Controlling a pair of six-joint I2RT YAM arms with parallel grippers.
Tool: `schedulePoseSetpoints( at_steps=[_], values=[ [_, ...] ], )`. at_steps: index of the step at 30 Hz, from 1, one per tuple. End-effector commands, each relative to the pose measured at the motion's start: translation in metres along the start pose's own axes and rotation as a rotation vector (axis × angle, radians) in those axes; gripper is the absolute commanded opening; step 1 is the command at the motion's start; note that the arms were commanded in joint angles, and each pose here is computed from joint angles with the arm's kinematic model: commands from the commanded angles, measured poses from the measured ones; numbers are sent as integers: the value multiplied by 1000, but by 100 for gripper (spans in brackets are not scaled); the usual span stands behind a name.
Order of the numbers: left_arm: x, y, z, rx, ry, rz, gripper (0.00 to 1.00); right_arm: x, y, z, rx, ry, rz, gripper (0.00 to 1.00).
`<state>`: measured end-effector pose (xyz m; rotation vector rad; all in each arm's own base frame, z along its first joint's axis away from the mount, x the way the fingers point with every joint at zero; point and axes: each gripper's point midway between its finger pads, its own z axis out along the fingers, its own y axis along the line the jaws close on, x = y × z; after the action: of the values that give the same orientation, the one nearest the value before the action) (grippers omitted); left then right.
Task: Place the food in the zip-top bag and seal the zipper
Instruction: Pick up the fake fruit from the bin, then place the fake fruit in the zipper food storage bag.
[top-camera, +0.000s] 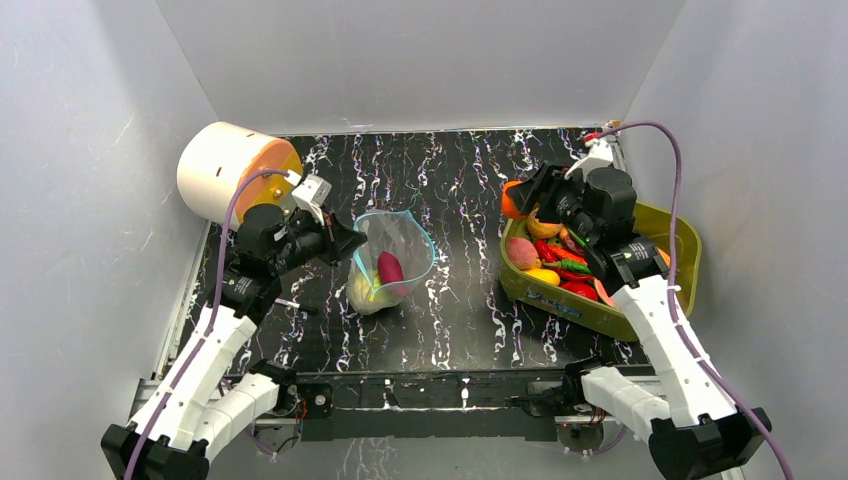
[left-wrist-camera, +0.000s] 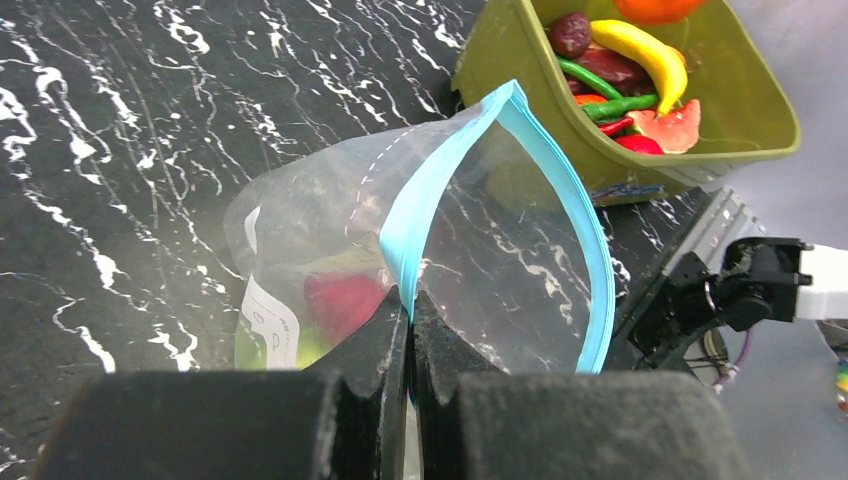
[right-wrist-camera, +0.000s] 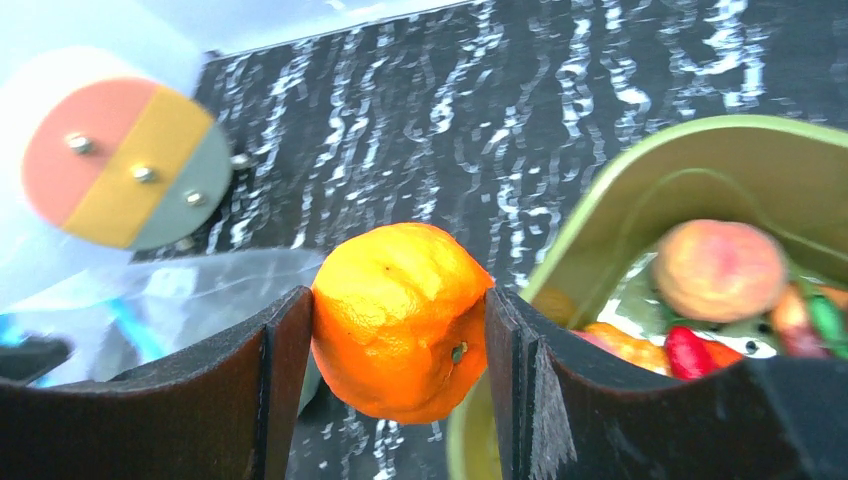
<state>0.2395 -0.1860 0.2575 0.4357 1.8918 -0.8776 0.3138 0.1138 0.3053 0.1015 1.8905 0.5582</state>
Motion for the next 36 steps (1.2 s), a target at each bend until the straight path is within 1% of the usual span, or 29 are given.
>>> schedulePoseSetpoints(
  at_steps=[1,5,11,17,21,24,26,29,32,36],
  values=[
    [-27,4,-5,-58,-61,68,0,-23,70,-16,-255,-67,27,31],
    [-20,7,-2,-62,-33,49,0,-11,104,-20,-347,-45,36,31],
    [-12,-6,-2,6,1,-7,0,16,162,-29,-533,19,52,32],
    [-7,-17,-3,63,16,-40,0,28,207,-42,-641,13,62,32],
    [-8,-21,-5,78,25,-42,0,42,226,-38,-644,23,94,33],
    [-11,-27,-7,106,21,-39,0,64,238,-28,-626,56,67,34],
    [-13,-31,-9,122,17,-42,0,77,235,-17,-557,75,40,34],
    [-17,-37,-11,140,4,-51,0,89,222,-1,-448,45,1,34],
    [-21,-43,-13,165,-3,-57,0,96,221,6,-423,38,-24,34],
    [-25,-47,-15,177,-15,-75,0,114,223,16,-391,74,-44,37]
  ],
)
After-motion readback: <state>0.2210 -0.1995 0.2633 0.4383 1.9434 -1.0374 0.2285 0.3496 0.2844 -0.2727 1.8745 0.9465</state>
